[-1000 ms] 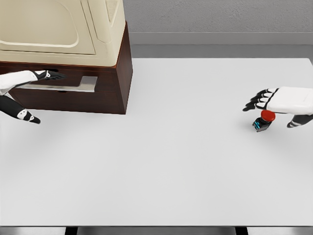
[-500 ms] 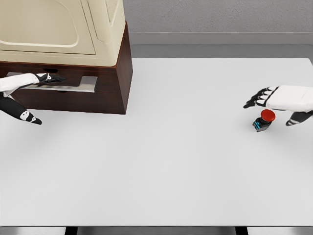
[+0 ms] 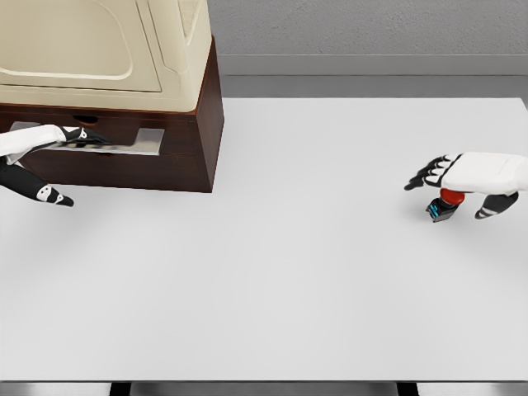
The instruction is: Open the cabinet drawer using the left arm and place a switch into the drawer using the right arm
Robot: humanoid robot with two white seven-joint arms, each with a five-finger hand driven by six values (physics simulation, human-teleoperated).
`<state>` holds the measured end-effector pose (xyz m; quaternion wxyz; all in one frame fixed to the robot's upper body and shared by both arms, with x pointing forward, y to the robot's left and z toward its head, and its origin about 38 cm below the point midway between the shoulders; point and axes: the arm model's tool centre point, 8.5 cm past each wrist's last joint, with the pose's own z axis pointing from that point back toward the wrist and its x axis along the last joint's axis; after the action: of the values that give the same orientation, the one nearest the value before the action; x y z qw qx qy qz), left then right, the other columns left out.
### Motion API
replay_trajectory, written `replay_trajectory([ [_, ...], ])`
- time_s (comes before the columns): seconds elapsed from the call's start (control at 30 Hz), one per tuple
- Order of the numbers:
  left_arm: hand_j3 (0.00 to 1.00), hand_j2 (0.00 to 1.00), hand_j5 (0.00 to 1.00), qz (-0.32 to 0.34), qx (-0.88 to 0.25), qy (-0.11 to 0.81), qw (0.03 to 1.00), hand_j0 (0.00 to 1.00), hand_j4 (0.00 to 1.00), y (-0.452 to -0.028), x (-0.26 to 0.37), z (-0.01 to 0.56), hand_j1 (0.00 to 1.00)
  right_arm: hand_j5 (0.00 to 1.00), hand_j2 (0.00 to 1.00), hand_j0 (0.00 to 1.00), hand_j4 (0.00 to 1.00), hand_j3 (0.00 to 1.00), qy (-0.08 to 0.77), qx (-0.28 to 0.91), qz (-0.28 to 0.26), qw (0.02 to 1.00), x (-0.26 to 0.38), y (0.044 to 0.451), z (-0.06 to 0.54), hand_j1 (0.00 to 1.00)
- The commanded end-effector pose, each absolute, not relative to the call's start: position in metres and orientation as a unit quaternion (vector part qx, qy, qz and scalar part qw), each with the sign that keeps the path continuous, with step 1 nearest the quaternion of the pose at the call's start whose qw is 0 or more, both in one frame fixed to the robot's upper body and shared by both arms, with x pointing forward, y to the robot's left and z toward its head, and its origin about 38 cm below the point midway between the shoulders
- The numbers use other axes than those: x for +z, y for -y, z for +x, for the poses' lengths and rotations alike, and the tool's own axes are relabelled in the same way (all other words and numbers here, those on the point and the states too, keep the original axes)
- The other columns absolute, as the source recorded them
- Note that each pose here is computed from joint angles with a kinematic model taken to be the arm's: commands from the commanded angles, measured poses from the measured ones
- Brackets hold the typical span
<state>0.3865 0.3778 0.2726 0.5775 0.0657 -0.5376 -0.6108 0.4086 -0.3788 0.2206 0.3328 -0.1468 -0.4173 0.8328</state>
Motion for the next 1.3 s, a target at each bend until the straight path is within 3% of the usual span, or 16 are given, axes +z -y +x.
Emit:
replay_trajectory([
  [0.0,0.90,0.90,0.90,0.068,-0.619,0.528,0.577,0.90,0.90,-0.378,0.268,0.385,0.90,1.00,1.00,1.00,1.00,1.00,0.418,0.830,-0.146,0.339,0.219,0.380,0.410,1.00],
  [1.27,0.87,0.87,0.87,0.003,-0.673,0.487,0.557,0.87,0.87,-0.392,0.280,0.349,0.87,1.00,1.00,1.00,1.00,1.00,0.403,0.826,-0.145,0.367,0.202,0.393,0.417,1.00],
])
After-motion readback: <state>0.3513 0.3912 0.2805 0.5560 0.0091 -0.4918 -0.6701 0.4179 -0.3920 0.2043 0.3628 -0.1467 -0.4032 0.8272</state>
